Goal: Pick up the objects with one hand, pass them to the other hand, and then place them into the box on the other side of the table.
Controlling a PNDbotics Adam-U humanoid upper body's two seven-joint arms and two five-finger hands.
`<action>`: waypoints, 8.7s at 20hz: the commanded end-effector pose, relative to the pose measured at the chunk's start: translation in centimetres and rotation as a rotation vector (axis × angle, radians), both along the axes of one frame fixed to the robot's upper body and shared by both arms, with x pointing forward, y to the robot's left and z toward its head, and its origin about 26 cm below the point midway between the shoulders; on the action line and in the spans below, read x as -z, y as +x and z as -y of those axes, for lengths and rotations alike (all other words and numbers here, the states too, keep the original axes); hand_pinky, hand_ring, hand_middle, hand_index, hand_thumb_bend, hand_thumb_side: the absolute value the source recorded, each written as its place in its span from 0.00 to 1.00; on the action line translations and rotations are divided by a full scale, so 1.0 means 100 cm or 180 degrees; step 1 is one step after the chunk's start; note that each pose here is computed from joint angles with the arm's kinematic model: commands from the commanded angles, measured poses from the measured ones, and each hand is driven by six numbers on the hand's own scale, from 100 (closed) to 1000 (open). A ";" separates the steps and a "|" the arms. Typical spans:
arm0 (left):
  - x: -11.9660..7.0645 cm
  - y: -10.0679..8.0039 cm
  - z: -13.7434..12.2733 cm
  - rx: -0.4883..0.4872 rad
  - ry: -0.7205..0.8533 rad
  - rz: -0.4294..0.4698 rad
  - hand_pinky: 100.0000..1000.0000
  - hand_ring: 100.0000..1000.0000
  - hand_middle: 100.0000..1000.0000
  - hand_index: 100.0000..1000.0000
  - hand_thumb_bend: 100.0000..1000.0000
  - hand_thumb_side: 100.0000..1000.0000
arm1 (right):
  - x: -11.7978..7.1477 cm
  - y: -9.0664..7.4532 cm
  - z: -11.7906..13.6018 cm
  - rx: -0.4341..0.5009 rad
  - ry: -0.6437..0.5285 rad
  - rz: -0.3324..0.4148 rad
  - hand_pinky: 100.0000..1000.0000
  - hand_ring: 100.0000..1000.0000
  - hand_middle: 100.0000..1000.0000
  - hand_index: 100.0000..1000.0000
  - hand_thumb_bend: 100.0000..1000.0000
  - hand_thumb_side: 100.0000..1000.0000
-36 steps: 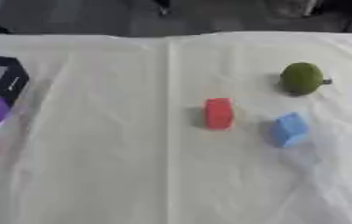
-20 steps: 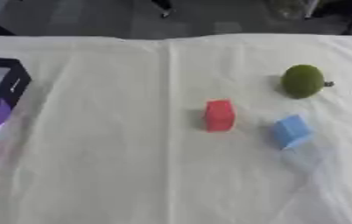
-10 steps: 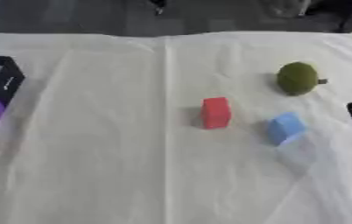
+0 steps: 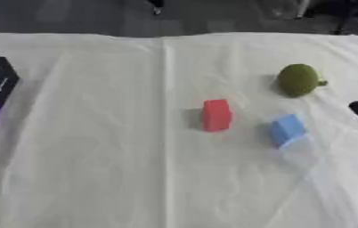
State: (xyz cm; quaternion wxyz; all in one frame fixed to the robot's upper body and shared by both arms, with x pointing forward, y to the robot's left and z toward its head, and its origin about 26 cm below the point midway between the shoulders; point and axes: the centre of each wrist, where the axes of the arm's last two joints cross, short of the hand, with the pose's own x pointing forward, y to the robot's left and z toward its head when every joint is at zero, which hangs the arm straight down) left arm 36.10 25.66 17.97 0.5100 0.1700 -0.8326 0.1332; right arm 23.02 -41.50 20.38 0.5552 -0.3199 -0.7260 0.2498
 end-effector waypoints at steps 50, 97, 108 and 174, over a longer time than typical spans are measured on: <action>-0.057 -0.009 -0.009 -0.0077 0.0163 0.0446 0.67 0.63 0.65 0.73 0.10 0.66 | -0.028 0.030 -0.045 -0.1044 -0.2071 -0.1400 0.92 0.88 0.83 0.91 0.42 0.06; -0.067 -0.014 -0.015 -0.0129 0.0313 0.0522 0.68 0.64 0.64 0.73 0.10 0.60 | -0.053 0.030 -0.036 -0.0206 -0.1637 -0.0163 0.77 0.62 0.32 0.49 0.16 0.00; -0.171 -0.031 0.001 0.0095 0.1392 0.1149 0.70 0.66 0.68 0.75 0.16 0.33 | -0.073 0.050 -0.075 -0.0274 -0.0509 0.0541 0.59 0.57 0.35 0.51 0.00 0.00; -0.145 -0.028 0.273 0.2291 0.5118 -0.0533 0.76 0.74 0.72 0.79 0.62 0.12 | -0.045 0.070 -0.195 -0.1016 -0.0485 0.0239 0.55 0.55 0.37 0.54 0.01 0.00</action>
